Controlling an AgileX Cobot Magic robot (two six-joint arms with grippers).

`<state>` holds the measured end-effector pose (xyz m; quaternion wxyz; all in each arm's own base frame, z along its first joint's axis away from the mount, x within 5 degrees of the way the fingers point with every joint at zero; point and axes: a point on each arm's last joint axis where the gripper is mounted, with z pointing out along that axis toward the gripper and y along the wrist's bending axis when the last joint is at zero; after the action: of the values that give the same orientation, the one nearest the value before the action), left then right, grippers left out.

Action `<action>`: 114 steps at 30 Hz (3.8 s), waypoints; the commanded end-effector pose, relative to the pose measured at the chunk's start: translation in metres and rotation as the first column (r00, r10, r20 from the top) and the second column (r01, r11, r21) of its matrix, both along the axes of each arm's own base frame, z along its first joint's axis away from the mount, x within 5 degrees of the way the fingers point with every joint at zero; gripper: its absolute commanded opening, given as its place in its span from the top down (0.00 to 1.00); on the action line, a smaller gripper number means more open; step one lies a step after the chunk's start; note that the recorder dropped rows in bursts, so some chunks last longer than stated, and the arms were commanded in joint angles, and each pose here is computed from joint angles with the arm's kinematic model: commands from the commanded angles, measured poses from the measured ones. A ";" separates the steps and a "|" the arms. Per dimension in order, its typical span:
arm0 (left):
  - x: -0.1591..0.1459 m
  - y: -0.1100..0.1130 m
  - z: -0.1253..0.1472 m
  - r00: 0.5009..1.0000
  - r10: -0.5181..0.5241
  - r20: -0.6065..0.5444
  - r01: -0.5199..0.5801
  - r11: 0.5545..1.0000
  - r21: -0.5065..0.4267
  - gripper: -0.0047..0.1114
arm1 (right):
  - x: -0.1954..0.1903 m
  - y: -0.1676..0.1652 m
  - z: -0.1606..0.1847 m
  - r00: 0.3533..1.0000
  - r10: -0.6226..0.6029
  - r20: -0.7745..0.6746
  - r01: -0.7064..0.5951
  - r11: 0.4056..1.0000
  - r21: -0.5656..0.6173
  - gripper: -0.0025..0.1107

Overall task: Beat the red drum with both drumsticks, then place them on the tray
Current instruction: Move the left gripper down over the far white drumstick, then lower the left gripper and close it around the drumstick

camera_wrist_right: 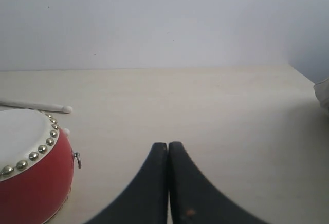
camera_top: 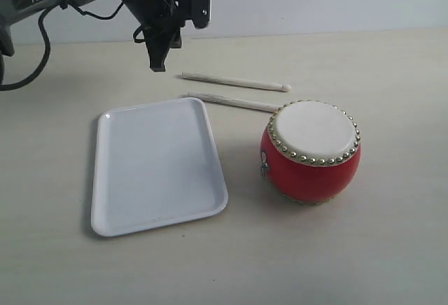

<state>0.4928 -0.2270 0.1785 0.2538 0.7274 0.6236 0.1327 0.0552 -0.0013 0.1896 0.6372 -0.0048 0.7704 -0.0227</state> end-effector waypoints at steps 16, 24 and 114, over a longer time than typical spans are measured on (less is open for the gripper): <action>0.007 -0.008 -0.029 0.999 -0.050 0.011 0.051 0.998 -0.040 0.88 | 0.000 0.000 0.000 1.000 -0.007 0.010 0.007 1.000 0.000 0.98; 0.008 -0.012 -0.039 0.999 -0.046 0.001 0.046 0.995 -0.083 0.59 | 0.000 0.000 0.000 1.000 -0.007 0.010 0.007 1.000 0.000 0.98; 0.009 -0.011 -0.063 0.992 -0.126 -0.012 0.125 0.991 -0.037 0.96 | 0.000 0.000 0.000 1.000 -0.007 0.010 0.007 1.000 0.000 0.98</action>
<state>0.5033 -0.2403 0.0998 0.2667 0.7699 0.5701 0.1052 0.0552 -0.0013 0.1896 0.6372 -0.0048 0.7704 -0.0227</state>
